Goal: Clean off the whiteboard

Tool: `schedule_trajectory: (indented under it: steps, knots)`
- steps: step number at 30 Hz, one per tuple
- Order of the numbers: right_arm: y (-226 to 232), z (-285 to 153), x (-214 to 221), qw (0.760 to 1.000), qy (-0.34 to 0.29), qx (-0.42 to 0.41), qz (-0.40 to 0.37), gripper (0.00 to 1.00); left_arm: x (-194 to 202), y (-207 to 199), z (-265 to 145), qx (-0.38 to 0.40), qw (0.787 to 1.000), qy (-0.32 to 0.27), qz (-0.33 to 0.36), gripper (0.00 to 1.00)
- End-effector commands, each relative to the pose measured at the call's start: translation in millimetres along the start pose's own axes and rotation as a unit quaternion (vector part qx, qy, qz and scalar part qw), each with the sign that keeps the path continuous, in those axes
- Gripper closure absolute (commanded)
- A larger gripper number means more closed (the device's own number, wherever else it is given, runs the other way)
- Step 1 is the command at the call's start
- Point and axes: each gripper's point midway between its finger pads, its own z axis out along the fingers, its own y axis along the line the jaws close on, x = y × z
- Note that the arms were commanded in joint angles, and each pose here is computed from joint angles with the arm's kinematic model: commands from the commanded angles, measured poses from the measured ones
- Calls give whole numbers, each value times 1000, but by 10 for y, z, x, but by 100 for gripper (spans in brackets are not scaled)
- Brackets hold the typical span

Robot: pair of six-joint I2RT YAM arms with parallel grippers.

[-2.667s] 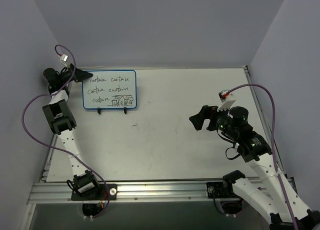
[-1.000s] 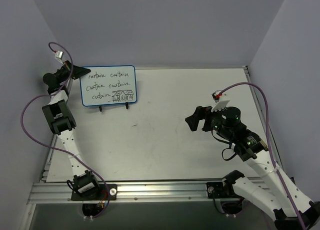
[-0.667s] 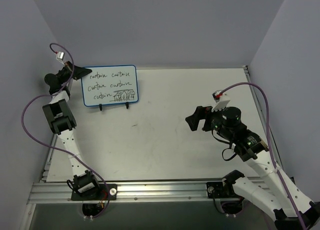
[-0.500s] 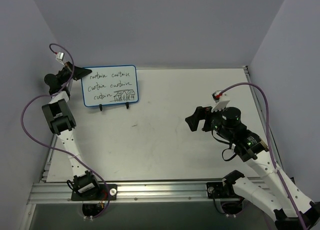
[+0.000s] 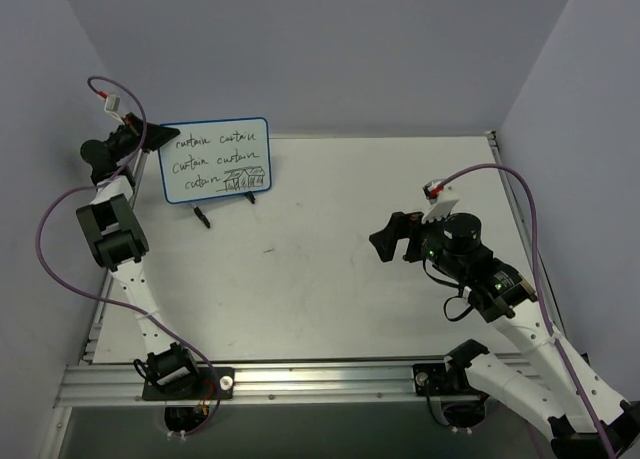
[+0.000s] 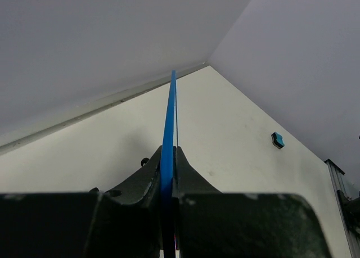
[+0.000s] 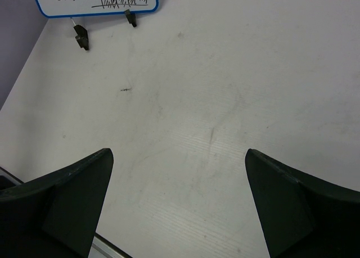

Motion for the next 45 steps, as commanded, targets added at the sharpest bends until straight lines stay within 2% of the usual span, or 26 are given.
schedule_trajectory:
  steps: [1, 13, 19, 20, 21, 22, 23, 24, 25, 26, 28, 29, 31, 32, 33, 34, 35, 38, 39, 40, 41, 42, 43, 45]
  knots:
    - [76, -26, -203, 1000, -29, -5, -6, 0, -539, -640, 51, 50, 970, -52, 234, 98]
    - [23, 24, -110, 1000, -21, 4, -5, 0, -838, -1343, 320, 94, 964, -66, 241, 98]
    - [-72, 49, -99, 999, -26, 27, -4, 0, -1000, -2052, 580, 138, 950, -93, 266, 98]
    - [-133, 51, -116, 999, -33, 44, -2, 0, -1084, -2297, 593, 147, 944, -104, 275, 98]
    - [-179, 58, -121, 998, -35, 57, 1, 0, -1091, -2340, 605, 145, 948, -120, 258, 98]
    - [-237, 70, -125, 997, -39, 73, 7, 0, -1148, -2638, 651, 154, 939, -127, 279, 98]
    - [-325, 66, -161, 994, -49, 100, 12, 0, -1165, -2647, 704, 138, 950, -126, 252, 98]
    - [-370, 67, -173, 992, -51, 114, 17, 0, -1148, -2721, 754, 132, 950, -125, 254, 98]
    - [-395, 59, -220, 990, -58, 125, 27, 0, -1062, -2621, 801, 107, 949, -128, 268, 98]
    - [-434, 39, -234, 988, -60, 139, 32, 0, -1044, -2813, 924, 94, 960, -121, 236, 98]
    - [-567, -31, -335, 979, -82, 182, 43, 0, -938, -2850, 1052, 71, 965, -107, 229, 98]
    - [-606, -98, -402, 974, -90, 200, 56, 0, -820, -3037, 1173, 75, 973, -90, 199, 98]
    - [-793, -203, -488, 957, -111, 260, 65, 0, -735, -3234, 1204, 56, 975, -102, 191, 98]
    - [-851, -263, -519, 950, -110, 284, 69, 0, -643, -3183, 1204, 28, 981, -97, 164, 98]
    - [-931, -302, -536, 943, -110, 307, 71, 0, -438, -3377, 1329, 36, 984, -88, 153, 98]
    - [-1027, -317, -539, 933, -107, 336, 67, 0, -357, -3389, 1329, 12, 982, -91, 163, 98]
    - [-1080, -355, -513, 928, -98, 352, 66, 0, -233, -3305, 1232, -55, 985, -101, 129, 98]
    - [-1159, -458, -615, 922, -111, 364, 76, 0, 150, -3456, 1142, -95, 987, -97, 88, 98]
    - [-1232, -521, -655, 917, -119, 373, 82, 0, 482, -3274, 1090, -127, 987, -85, 51, 98]
    - [-1252, -579, -694, 915, -128, 372, 87, 0, 573, -3365, 1016, -126, 988, -90, 29, 98]
    - [-1267, -597, -714, 916, -130, 368, 92, 0, 745, -3353, 979, -134, 987, -84, 15, 98]
    - [-1301, -630, -737, 915, -130, 370, 91, 0, 1048, -3163, 873, -174, 982, -76, 3, 98]
    - [-1399, -646, -745, 911, -127, 381, 97, 0, 1151, -3378, 831, -167, 983, -76, 21, 98]
    - [-1452, -602, -717, 914, -107, 378, 100, 0, 1462, -3208, 629, -227, 972, -63, 13, 98]
